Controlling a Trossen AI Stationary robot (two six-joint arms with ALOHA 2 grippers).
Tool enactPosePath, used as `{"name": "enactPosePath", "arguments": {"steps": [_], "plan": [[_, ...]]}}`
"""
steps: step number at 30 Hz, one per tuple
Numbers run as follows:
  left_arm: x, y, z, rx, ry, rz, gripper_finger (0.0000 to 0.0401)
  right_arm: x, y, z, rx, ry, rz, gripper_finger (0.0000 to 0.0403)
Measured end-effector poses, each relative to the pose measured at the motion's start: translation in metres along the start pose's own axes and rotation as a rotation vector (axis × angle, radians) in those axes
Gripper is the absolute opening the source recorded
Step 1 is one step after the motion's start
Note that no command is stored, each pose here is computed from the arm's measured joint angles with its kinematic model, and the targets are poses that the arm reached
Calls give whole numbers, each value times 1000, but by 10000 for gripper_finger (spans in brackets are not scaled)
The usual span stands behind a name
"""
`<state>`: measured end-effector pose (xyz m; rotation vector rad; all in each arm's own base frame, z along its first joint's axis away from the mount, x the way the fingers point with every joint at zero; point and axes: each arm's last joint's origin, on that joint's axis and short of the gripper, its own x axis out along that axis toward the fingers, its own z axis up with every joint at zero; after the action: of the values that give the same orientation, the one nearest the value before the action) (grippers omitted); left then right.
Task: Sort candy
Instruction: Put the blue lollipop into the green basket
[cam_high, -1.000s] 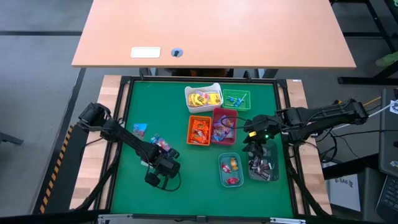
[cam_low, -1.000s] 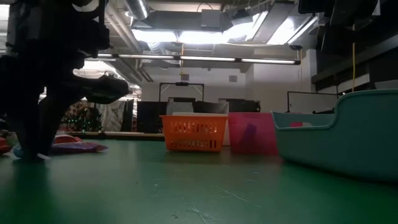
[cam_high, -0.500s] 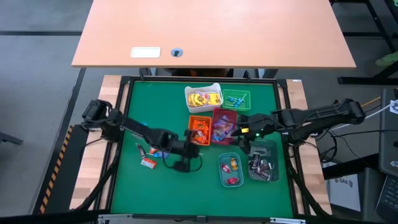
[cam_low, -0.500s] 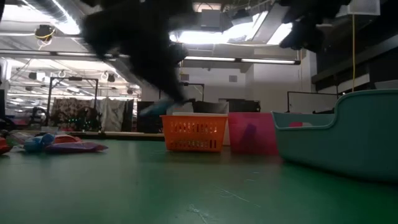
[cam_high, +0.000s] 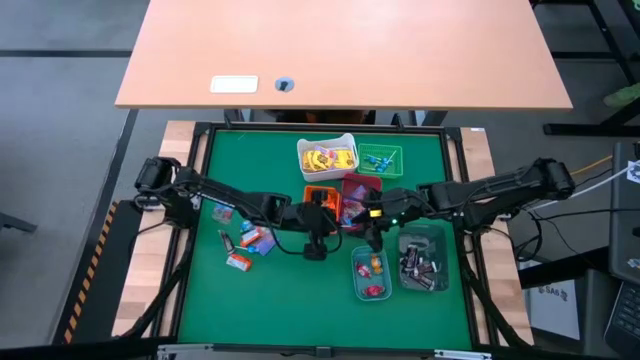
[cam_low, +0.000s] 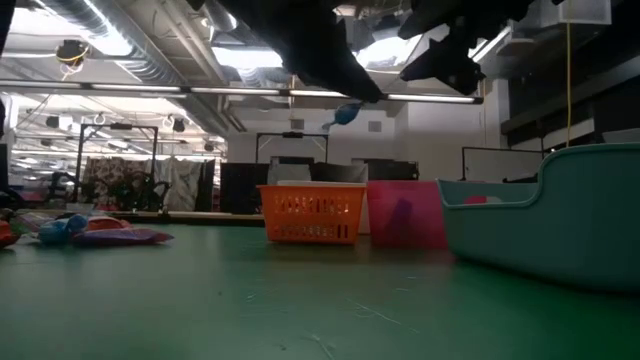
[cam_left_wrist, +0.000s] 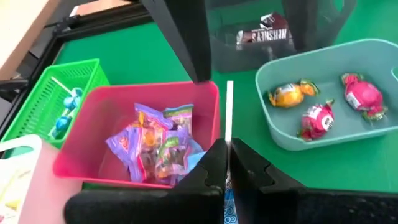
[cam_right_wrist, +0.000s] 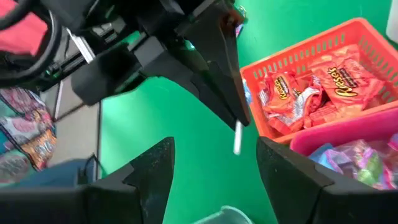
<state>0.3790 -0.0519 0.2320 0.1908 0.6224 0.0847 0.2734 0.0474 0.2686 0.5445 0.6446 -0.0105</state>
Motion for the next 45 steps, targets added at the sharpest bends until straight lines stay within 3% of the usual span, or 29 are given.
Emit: {"name": "enactPosePath", "arguments": {"steps": [7, 17, 45], "plan": [[0, 0, 4, -10, -40, 14, 0, 2, 0, 0, 87, -4, -9, 225], [0, 0, 5, -13, -52, 16, 0, 2, -1, 0, 94, -2, -9, 220], [-1, 0, 10, -24, -95, 16, 0, 2, -1, -1, 95, 8, -6, 14]]}}
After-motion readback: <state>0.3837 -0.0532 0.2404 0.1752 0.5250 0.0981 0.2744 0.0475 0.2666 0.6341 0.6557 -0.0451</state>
